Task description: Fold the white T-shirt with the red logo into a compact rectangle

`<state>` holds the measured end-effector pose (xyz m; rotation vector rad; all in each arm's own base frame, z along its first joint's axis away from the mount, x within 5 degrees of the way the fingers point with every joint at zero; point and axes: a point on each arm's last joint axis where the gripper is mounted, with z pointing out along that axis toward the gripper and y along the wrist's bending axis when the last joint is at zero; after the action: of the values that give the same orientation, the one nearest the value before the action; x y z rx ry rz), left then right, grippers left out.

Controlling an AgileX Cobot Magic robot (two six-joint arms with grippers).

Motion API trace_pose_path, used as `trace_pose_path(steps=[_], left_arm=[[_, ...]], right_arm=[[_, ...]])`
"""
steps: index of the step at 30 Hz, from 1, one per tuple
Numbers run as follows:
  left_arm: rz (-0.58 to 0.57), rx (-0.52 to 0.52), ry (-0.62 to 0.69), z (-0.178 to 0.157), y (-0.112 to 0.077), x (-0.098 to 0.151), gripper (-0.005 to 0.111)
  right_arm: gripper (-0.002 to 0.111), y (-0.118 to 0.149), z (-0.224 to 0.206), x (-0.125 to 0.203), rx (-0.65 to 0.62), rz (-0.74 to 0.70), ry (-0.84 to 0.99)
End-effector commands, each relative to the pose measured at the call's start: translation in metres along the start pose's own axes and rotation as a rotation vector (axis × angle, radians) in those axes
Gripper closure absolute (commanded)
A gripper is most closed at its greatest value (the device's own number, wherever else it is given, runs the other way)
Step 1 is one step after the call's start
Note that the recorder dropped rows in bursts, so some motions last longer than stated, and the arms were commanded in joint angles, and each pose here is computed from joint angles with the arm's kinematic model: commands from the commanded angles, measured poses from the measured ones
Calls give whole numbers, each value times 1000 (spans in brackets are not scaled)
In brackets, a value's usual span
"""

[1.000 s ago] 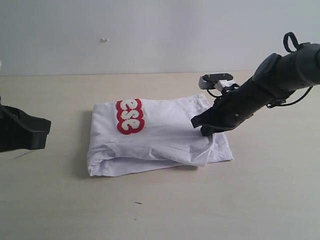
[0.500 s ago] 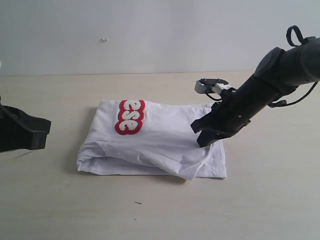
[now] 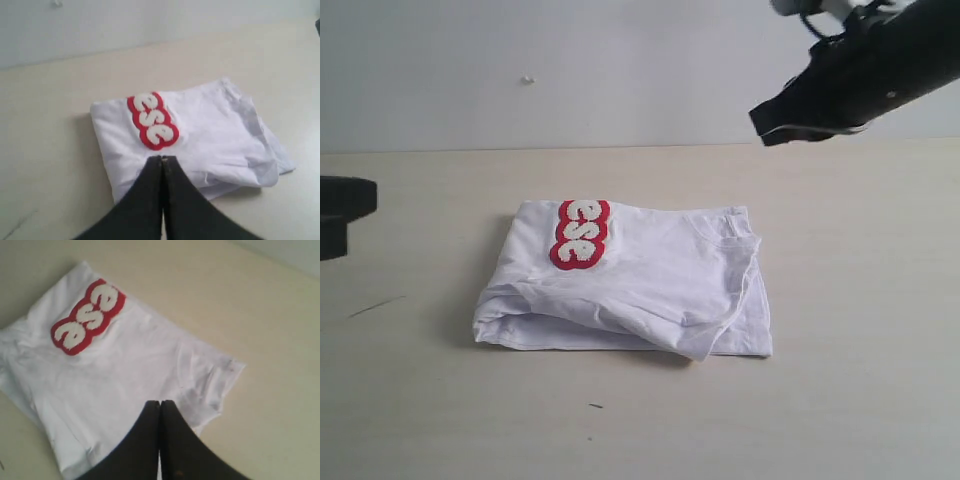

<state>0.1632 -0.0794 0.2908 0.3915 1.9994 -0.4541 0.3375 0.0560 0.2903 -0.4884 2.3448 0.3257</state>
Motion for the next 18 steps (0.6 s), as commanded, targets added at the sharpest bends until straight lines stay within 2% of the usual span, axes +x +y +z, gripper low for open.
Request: trace_pose_path(steps=[1,6,8,12,18], left_arm=[[-18,-16,-161,-33,-2,0,107],[3,14,-255,-65,-8,14,107],[17,19,-311,-79,-9,29,107],[39,12,-372,-90,-8,51,107],[49,26,-382,-95,-10,59,107]], right_arm=[[108,16,-55,18,106,-29,-157],[108,39,-114,54,185,-40,-346],[108,48,-141,73,247,-88,-469],[108,57,-163,96,306,-112,-587],[108,64,-172,110,286,-97,-609]])
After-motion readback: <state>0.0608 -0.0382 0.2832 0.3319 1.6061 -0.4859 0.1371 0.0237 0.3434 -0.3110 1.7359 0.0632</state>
